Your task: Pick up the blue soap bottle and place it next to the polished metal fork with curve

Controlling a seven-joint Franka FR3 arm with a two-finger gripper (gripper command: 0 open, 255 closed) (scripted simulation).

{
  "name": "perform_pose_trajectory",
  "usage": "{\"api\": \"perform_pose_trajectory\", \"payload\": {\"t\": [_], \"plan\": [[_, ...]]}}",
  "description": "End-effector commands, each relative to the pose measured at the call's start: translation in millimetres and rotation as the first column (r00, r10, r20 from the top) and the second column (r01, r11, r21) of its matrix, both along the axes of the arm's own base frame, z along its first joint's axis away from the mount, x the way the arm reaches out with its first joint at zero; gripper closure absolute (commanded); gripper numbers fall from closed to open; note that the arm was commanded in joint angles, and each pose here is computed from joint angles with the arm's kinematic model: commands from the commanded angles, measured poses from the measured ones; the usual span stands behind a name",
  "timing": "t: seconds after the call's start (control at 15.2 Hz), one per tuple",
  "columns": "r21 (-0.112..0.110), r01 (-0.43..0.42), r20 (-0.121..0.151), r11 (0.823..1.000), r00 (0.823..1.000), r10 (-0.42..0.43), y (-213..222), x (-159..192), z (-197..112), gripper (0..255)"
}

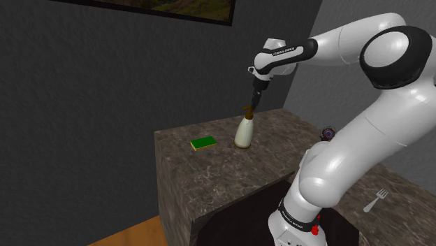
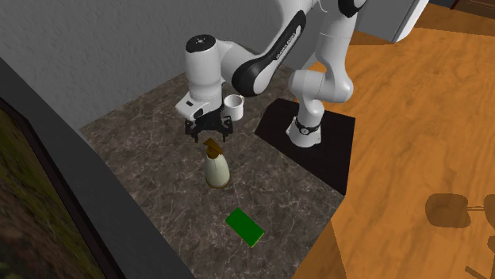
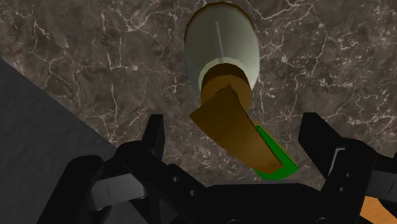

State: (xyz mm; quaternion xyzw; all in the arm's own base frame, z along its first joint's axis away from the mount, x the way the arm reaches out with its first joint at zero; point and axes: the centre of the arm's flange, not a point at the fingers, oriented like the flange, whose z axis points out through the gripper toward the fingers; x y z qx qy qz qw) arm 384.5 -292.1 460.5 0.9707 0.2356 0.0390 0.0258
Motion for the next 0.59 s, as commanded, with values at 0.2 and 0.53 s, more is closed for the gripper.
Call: {"api": "perform_pose_trajectory", "payload": {"t": [0.2, 0.53], "plan": [[-0.001, -0.005, -0.001, 1.0, 1.0, 0.005, -5.3, 2.8, -26.7, 0], [-0.001, -0.005, -0.001, 1.0, 1.0, 0.005, -5.6, 3.5, -34.9, 0]]}}
